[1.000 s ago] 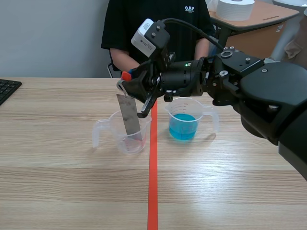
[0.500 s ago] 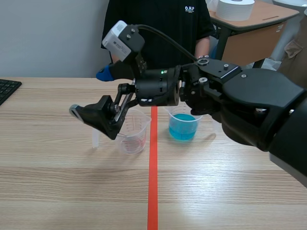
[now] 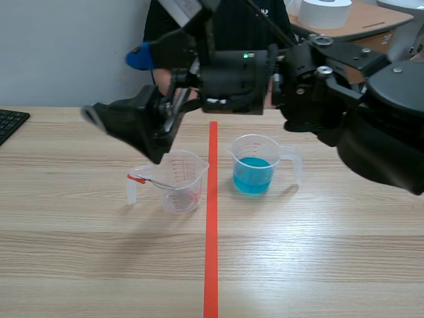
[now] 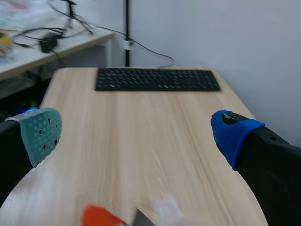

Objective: Do the redox reaction experiment.
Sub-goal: 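Return to the home posture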

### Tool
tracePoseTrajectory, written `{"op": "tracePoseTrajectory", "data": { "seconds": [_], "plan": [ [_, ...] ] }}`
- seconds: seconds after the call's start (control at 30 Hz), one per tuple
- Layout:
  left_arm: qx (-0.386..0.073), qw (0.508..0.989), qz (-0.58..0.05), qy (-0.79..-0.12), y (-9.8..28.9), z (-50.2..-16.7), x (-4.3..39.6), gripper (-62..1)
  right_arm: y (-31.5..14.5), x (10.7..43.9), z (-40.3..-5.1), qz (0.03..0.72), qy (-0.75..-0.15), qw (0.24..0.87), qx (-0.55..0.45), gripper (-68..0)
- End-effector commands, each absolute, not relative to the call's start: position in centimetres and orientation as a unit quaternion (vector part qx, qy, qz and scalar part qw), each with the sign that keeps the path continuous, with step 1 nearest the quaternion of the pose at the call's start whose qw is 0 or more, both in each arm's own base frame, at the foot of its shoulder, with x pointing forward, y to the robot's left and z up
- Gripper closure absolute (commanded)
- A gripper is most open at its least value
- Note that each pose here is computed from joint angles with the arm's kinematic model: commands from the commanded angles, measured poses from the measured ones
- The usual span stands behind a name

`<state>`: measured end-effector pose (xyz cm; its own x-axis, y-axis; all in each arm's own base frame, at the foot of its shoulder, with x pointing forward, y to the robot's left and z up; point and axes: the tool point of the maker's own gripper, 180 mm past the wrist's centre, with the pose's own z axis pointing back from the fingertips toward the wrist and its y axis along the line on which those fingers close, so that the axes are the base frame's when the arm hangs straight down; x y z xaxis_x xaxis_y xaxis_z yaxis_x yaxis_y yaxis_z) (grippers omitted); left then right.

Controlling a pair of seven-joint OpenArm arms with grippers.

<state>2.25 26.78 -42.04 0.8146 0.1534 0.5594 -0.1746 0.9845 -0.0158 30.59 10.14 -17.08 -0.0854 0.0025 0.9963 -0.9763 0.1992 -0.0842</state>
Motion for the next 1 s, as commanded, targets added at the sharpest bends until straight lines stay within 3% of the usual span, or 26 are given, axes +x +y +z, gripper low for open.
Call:
{"op": "tracePoseTrajectory", "data": {
  "seconds": [0.0,0.17,0.37,0.63,0.97],
  "plan": [
    [0.019,0.952,0.073,-0.297,26.8,-41.8,2.7,-62.3,8.0,32.6,-16.1,0.443,-0.594,0.534,0.407,-67.9],
    [0.018,0.946,0.020,-0.322,26.6,-40.8,4.2,-62.3,2.9,35.0,-17.6,0.407,-0.611,0.582,0.351,-67.9],
    [0.027,0.925,-0.043,-0.376,27.8,-37.4,9.0,-62.3,-3.3,35.4,-20.3,0.373,-0.607,0.632,0.305,-67.9],
    [0.018,0.881,-0.144,-0.451,26.2,-31.7,15.1,-62.3,-9.6,32.2,-22.0,0.343,-0.605,0.665,0.271,-67.9],
    [-0.011,0.811,-0.239,-0.534,22.0,-24.6,20.9,-62.3,-9.7,27.5,-20.2,0.367,-0.600,0.665,0.252,-67.9]
  ]
}}
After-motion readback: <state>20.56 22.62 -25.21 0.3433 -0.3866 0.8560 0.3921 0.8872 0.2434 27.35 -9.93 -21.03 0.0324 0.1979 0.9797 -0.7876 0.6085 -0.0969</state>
